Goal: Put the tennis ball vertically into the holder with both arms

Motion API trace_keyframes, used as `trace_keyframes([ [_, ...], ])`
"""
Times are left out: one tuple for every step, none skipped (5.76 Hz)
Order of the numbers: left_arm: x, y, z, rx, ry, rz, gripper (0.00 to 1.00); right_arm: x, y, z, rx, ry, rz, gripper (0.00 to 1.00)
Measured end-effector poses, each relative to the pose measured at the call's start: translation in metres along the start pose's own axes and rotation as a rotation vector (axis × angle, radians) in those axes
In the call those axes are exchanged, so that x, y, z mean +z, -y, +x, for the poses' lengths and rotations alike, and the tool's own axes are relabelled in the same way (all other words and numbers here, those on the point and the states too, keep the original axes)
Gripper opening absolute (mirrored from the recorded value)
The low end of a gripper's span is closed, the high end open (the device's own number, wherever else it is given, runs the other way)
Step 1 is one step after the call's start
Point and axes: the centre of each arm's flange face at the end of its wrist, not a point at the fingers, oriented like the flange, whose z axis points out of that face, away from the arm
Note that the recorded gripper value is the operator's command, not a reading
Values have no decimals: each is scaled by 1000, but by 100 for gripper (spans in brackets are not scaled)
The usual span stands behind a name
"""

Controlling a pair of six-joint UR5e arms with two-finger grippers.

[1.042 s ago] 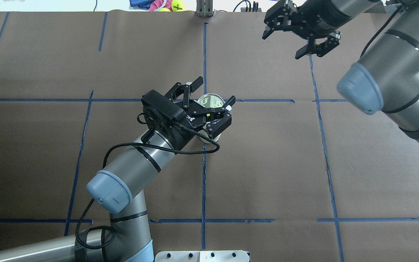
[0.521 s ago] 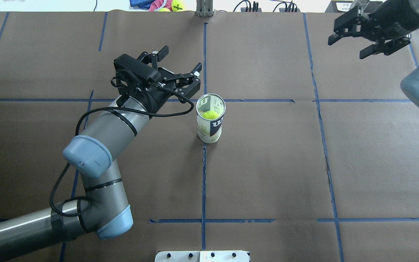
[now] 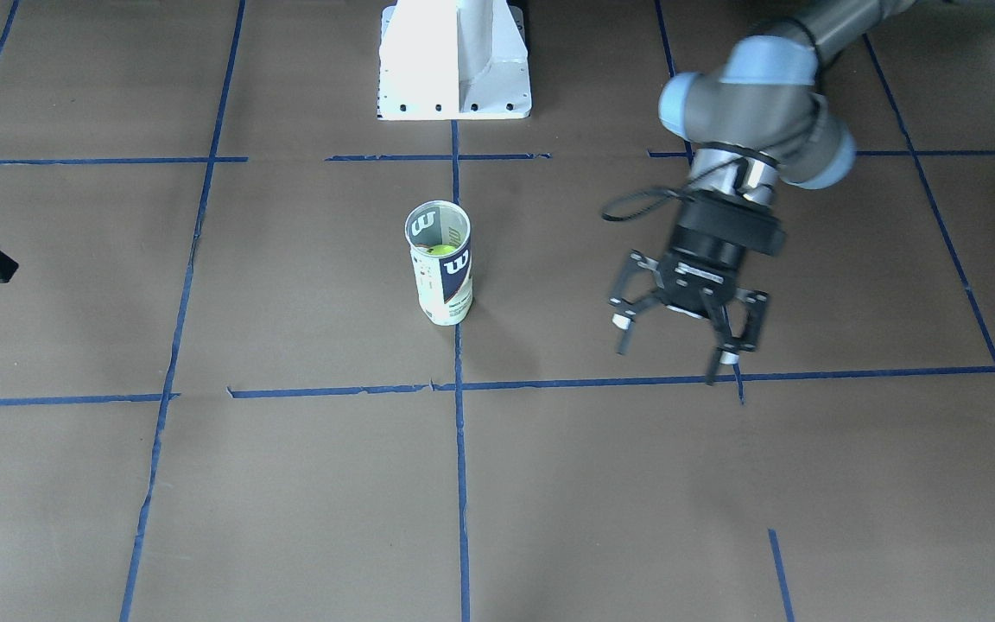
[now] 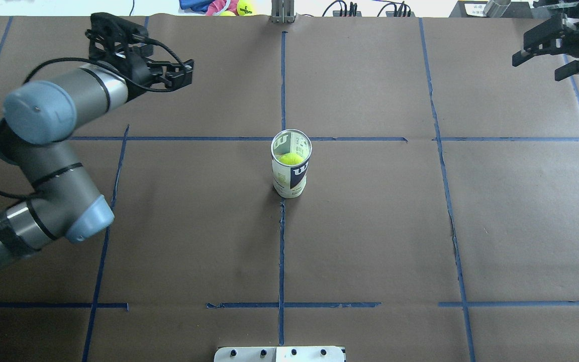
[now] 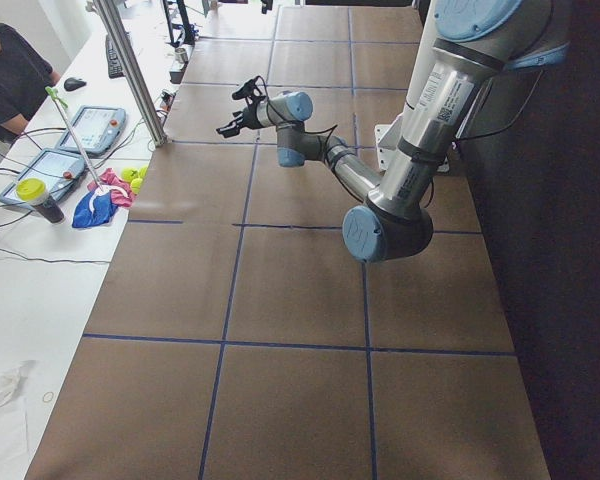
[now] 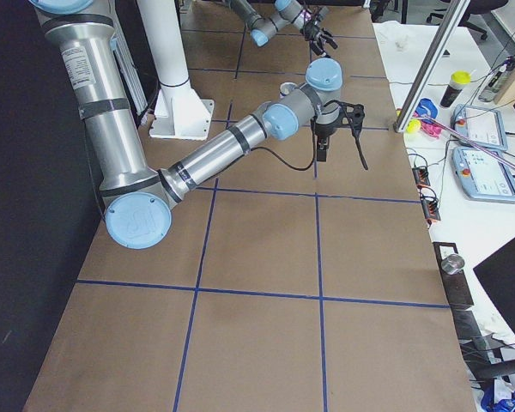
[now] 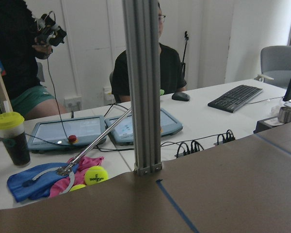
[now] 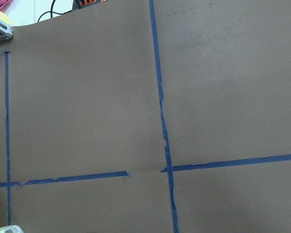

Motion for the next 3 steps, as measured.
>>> trace_keyframes([
  [-3, -2, -71, -49, 46, -183, 99, -3, 6, 36, -32, -27, 5, 100],
  [-20, -1, -140, -104, 74, -353, 99, -6, 12, 80, -67, -58, 6, 100],
  [-49, -6, -209, -124, 71, -485, 99, -6, 23, 133, -96, -93, -1, 100],
])
